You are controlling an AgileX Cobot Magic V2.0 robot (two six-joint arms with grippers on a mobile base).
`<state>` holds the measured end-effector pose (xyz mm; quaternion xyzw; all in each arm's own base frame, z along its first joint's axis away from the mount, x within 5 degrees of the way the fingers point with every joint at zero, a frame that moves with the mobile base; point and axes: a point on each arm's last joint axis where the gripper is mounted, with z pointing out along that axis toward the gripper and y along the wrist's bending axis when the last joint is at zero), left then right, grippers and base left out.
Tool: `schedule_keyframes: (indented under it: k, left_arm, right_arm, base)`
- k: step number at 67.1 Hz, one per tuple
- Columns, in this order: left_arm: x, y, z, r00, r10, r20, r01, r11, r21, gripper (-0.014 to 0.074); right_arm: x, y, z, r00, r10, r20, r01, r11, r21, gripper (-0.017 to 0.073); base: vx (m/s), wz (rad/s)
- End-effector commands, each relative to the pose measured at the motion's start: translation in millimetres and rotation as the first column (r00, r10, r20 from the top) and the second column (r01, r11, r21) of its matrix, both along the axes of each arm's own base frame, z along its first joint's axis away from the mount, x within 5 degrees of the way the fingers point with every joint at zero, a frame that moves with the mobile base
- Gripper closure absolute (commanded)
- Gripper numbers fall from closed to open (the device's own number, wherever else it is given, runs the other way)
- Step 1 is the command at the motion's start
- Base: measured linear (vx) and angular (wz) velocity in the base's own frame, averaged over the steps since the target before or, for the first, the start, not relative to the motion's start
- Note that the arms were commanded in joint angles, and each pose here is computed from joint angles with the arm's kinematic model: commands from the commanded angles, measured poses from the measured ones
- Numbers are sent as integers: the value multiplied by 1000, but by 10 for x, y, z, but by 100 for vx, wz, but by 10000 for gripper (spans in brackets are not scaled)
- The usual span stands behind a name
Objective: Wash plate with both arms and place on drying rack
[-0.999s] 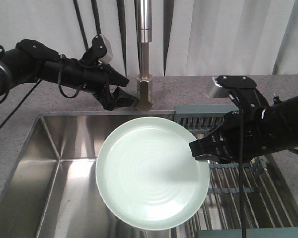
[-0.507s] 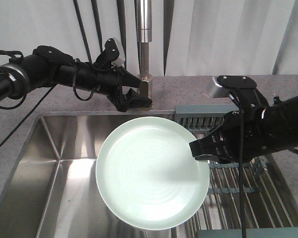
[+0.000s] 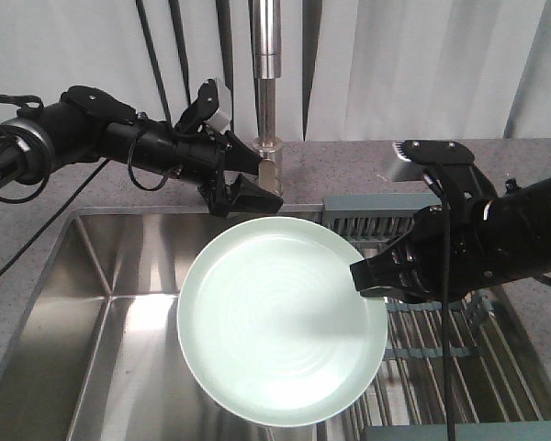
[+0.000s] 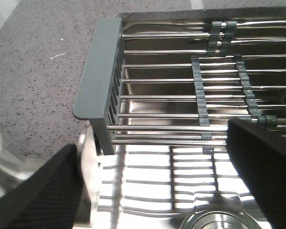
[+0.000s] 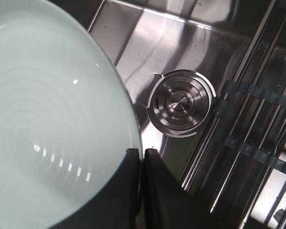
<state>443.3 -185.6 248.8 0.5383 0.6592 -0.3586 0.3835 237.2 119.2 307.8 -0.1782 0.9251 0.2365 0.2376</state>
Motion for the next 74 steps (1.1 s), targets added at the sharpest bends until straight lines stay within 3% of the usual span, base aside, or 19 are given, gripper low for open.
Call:
schedule_keyframes:
  k: [1, 22, 30, 40, 48, 56, 63, 68, 72, 74]
  left_arm:
    - [-210, -63, 511, 994, -105, 36, 109, 985, -136, 8]
    - [-257, -40, 643, 995, -92, 40, 97, 985, -139, 8]
    - [-314, 22, 793, 997, -60, 41, 64, 992, -107, 8]
    - [-384, 134, 1021, 997, 75, 27, -75, 997, -16, 8]
    - [-466, 253, 1212, 977, 213, 32, -215, 974, 78, 8]
    - [-559, 392, 1405, 926, 376, 17, -375, 916, 142, 8]
    - [-640, 528, 1543, 850, 526, -46, -511, 842, 174, 8]
    - [-713, 626, 1623, 780, 623, -58, -599, 770, 220, 8]
    - [-764, 716, 1662, 710, 702, -60, -667, 697, 264, 8]
    - [-797, 746, 1688, 689, 722, -57, -685, 675, 275, 8]
  right_arm:
    - [-3, 2, 189, 997, -20, 78, 17, 999, 51, 561]
    - [-3, 2, 189, 997, -20, 78, 17, 999, 51, 561]
    - [-3, 2, 189, 997, -20, 78, 17, 999, 51, 561]
    - [-3, 2, 189, 997, -20, 78, 17, 999, 51, 561]
    - [-3, 2, 189, 997, -20, 78, 17, 999, 51, 561]
    - [-3, 2, 189, 997, -20, 78, 17, 999, 51, 561]
    - [-3, 2, 189, 997, -20, 78, 17, 999, 51, 561]
    - [-3, 2, 189, 997, -20, 78, 17, 999, 51, 561]
    - [-3, 2, 189, 997, -20, 78, 17, 999, 51, 561]
    - [-3, 2, 189, 997, -20, 78, 17, 999, 51, 561]
  base:
    - [0, 0]
    - [0, 0]
    - [0, 0]
    - [0, 0]
    - [0, 0]
    - [0, 0]
    - [0, 0]
    - [0, 0]
    - [0, 0]
    - [0, 0]
